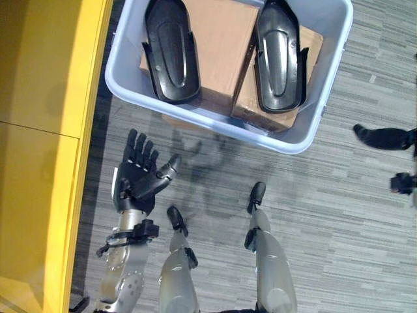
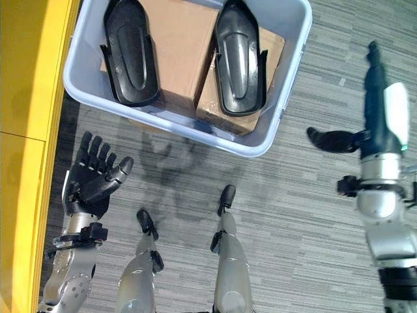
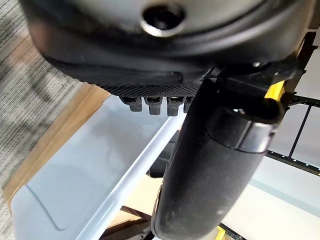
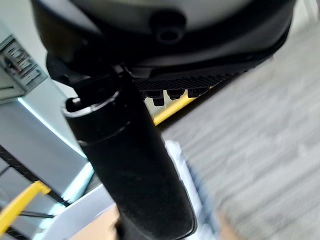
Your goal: Move parts from the plastic box to the shelf.
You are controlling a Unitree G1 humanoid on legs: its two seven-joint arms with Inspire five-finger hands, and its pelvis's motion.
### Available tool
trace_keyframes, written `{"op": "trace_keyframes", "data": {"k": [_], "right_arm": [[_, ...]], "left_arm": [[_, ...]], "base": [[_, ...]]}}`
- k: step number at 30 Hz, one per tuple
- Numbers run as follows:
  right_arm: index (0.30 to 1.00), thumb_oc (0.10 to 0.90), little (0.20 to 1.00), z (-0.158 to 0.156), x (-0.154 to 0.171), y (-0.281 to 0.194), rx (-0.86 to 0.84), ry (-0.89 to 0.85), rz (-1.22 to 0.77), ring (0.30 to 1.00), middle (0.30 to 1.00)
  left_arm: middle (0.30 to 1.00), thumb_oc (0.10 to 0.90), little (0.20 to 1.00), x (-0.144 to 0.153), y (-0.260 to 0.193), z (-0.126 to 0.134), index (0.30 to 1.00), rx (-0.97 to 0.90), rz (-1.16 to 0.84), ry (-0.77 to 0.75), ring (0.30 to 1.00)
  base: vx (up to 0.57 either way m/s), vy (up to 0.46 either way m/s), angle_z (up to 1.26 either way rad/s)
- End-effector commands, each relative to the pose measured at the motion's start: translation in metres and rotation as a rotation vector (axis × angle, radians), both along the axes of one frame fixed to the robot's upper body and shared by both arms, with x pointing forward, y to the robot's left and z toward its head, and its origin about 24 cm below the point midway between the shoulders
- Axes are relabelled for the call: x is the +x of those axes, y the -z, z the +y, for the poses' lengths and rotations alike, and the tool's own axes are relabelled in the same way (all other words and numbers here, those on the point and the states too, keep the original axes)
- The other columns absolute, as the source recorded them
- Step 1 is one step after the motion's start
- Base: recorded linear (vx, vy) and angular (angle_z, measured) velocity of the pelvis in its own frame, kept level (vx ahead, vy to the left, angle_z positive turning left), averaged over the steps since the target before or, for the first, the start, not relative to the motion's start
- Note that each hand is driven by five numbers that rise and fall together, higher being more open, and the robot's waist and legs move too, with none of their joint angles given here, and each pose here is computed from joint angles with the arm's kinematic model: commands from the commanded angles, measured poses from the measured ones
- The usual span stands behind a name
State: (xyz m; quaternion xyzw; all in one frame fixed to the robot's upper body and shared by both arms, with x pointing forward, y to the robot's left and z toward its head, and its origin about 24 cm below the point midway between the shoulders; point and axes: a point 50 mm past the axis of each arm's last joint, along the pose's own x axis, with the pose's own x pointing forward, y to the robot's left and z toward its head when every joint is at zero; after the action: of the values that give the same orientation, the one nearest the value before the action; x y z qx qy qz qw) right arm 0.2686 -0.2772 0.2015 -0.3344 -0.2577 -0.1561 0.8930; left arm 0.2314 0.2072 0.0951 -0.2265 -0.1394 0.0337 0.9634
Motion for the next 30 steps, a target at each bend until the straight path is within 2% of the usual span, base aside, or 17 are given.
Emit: {"op": "trace_keyframes", "data": {"k": [1,4,8,12,20,25,30], "right_arm": [[1.0,0.9,1.0,0.023,-0.004,-0.073,-0.122,-0.083,-0.321,1.0,1.0],[1.0,0.9,1.0,0.039,0.009,-0.068,-0.112,-0.098,-0.317,1.0,1.0],[1.0,0.9,1.0,0.058,0.02,-0.077,-0.191,-0.047,-0.374,1.0,1.0],[1.0,0.9,1.0,0.083,0.03,-0.101,-0.474,0.072,-0.469,1.0,1.0],[1.0,0.9,1.0,0.114,0.036,-0.119,-0.665,0.08,-0.541,1.0,1.0],[1.0,0.9,1.0,0.117,0.044,-0.12,-0.744,0.11,-0.52,1.0,1.0],[1.0,0.9,1.0,0.106,0.057,-0.118,-0.812,0.175,-0.451,1.0,1.0]], "left_arm": [[1.0,0.9,1.0,-0.008,-0.04,0.001,1.0,0.026,-0.2,-0.001,1.0],[1.0,0.9,1.0,-0.006,-0.04,-0.002,1.0,0.028,-0.196,0.001,1.0],[1.0,0.9,1.0,-0.003,-0.041,-0.007,1.0,0.035,-0.208,0.007,1.0],[1.0,0.9,1.0,0.001,-0.046,-0.014,1.0,0.048,-0.238,0.017,1.0],[1.0,0.9,1.0,0.004,-0.05,-0.019,1.0,0.059,-0.261,0.026,1.0],[1.0,0.9,1.0,0.005,-0.051,-0.02,1.0,0.058,-0.265,0.027,1.0],[1.0,0.9,1.0,0.005,-0.05,-0.019,1.0,0.053,-0.268,0.018,1.0]], "base": [[0.0,0.0,0.0],[0.0,-0.002,0.01],[0.0,0.0,0.0],[0.0,0.0,0.0],[0.0,-0.002,-0.03],[0.0,0.0,0.0],[0.0,0.0,0.0]]}}
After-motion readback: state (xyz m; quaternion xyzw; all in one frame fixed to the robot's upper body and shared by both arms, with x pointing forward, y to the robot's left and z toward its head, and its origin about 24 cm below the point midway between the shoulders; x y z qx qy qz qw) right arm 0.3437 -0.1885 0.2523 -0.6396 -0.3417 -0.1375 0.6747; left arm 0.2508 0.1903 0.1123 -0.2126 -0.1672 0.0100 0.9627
